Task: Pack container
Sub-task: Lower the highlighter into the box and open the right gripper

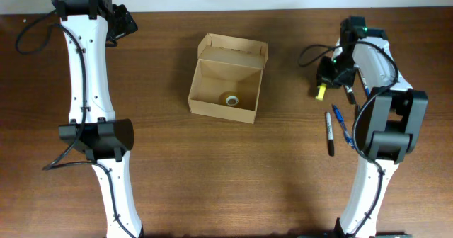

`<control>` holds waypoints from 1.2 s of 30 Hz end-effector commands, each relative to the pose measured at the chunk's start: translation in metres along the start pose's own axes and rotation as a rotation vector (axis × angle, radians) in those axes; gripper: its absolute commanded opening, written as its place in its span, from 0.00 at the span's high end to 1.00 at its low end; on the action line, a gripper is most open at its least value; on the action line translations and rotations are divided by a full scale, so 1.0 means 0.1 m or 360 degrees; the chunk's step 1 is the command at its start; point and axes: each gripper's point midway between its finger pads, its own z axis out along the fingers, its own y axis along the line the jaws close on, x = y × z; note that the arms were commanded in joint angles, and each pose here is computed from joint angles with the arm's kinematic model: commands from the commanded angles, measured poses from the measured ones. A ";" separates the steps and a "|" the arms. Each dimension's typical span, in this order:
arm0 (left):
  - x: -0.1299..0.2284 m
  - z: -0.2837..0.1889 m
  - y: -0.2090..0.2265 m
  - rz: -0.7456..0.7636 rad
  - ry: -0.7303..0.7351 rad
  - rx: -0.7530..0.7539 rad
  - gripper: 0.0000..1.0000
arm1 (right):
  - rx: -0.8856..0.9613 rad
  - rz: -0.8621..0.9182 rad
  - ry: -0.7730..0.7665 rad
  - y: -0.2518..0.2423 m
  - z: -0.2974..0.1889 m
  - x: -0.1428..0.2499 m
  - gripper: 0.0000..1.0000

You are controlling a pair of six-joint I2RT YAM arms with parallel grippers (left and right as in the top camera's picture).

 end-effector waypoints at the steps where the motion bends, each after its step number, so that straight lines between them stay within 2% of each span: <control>1: -0.02 0.03 0.04 0.0008 -0.0002 -0.0022 0.00 | -0.0125 -0.0295 -0.0316 0.58 -0.86 -0.21 0.96; 5: -0.02 0.03 0.04 0.0008 -0.0002 -0.0022 0.00 | -0.0151 -0.0641 -0.0503 1.12 -1.46 -0.14 0.96; 9: -0.01 0.03 0.04 0.0008 -0.0001 -0.0022 0.00 | -0.0108 -0.1104 -0.0598 1.67 -1.82 0.15 0.96; 16: -0.02 0.03 0.04 0.0008 -0.0002 -0.0022 0.00 | -0.0078 -0.2044 -0.0479 2.37 -1.64 0.88 0.96; 19: -0.02 0.03 0.04 0.0008 -0.0002 -0.0022 0.00 | -0.0069 -0.2326 -0.0408 2.51 -1.46 1.10 0.96; 23: -0.02 0.03 0.04 0.0008 -0.0002 -0.0022 0.00 | -0.0083 -0.2433 -0.0351 2.56 -1.21 1.20 0.96; 30: -0.02 0.03 0.04 0.0008 -0.0002 -0.0022 0.00 | -0.0083 -0.2437 -0.0303 2.56 -0.72 1.19 0.96; 36: -0.02 0.03 0.04 0.0008 -0.0002 -0.0022 0.00 | -0.0130 -0.2405 -0.0155 2.51 -0.32 1.25 0.96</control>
